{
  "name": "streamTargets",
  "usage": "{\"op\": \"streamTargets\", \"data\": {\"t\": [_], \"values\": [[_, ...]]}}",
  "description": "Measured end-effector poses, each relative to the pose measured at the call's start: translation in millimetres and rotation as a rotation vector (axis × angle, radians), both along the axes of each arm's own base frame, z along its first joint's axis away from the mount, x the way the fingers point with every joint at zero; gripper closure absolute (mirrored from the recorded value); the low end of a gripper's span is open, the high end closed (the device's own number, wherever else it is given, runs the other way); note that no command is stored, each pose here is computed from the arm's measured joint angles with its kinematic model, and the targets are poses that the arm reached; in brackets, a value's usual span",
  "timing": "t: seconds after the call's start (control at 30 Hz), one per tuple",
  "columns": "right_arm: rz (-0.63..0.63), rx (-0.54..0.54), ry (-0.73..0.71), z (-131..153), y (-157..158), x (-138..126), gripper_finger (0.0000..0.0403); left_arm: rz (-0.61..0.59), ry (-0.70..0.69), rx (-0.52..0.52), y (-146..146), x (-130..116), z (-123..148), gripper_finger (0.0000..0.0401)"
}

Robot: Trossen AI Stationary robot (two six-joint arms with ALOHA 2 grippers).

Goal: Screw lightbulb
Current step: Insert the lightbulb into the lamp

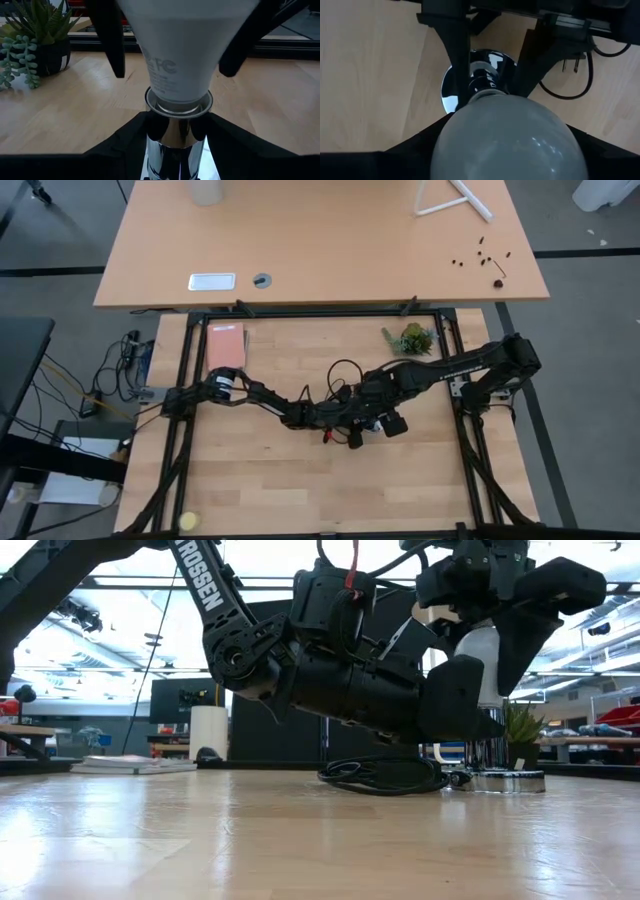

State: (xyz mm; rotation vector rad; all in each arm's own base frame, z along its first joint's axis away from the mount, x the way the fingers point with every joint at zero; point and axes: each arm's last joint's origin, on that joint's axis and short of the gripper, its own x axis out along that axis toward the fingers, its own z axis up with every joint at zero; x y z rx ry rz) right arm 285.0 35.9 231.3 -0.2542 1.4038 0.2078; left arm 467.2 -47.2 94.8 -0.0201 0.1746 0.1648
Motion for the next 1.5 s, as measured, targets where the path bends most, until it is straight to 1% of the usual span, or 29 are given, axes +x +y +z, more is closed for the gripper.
{"op": "streamTargets", "data": {"t": [0.27,0.47,0.67,1.03,1.17,1.23,1.33,1.4,1.5], "values": [[-0.09,0.015,-0.005,-1.6,4.7,0.4,0.0132,0.001,-0.001,0.0,0.0,0.1,0.2,0.0207],[-0.22,0.034,-0.005,-1.6,5.3,0.3,0.0132,0.002,-0.002,0.0,0.0,0.2,0.3,0.0207],[-0.413,0.056,-0.009,-1.6,5.1,0.2,0.0132,0.006,-0.002,0.0,0.0,0.1,0.3,0.0207],[-0.909,0.083,-0.046,-3.5,7.4,-1.3,0.0132,0.01,-0.002,-0.002,0.2,0.1,0.2,0.0207],[-1.033,0.102,-0.054,-6.1,8.2,-2.6,0.0132,0.011,-0.001,-0.001,0.3,0.1,0.4,0.0207],[-1.056,0.106,-0.055,-6.1,8.2,-2.7,0.0132,0.012,-0.001,-0.001,0.3,0.1,0.2,0.0207],[-1.054,0.107,-0.053,-6.1,8.3,-2.8,0.0129,0.011,-0.001,-0.001,0.2,0.1,0.3,0.0207],[-1.013,0.108,-0.048,-6.0,8.3,-2.8,0.0122,0.012,-0.001,0.0,0.2,0.1,0.3,0.0207],[-0.929,0.112,-0.053,-6.0,8.7,-1.3,0.0099,0.012,0.001,0.003,0.2,0.0,0.2,0.0207]]}}
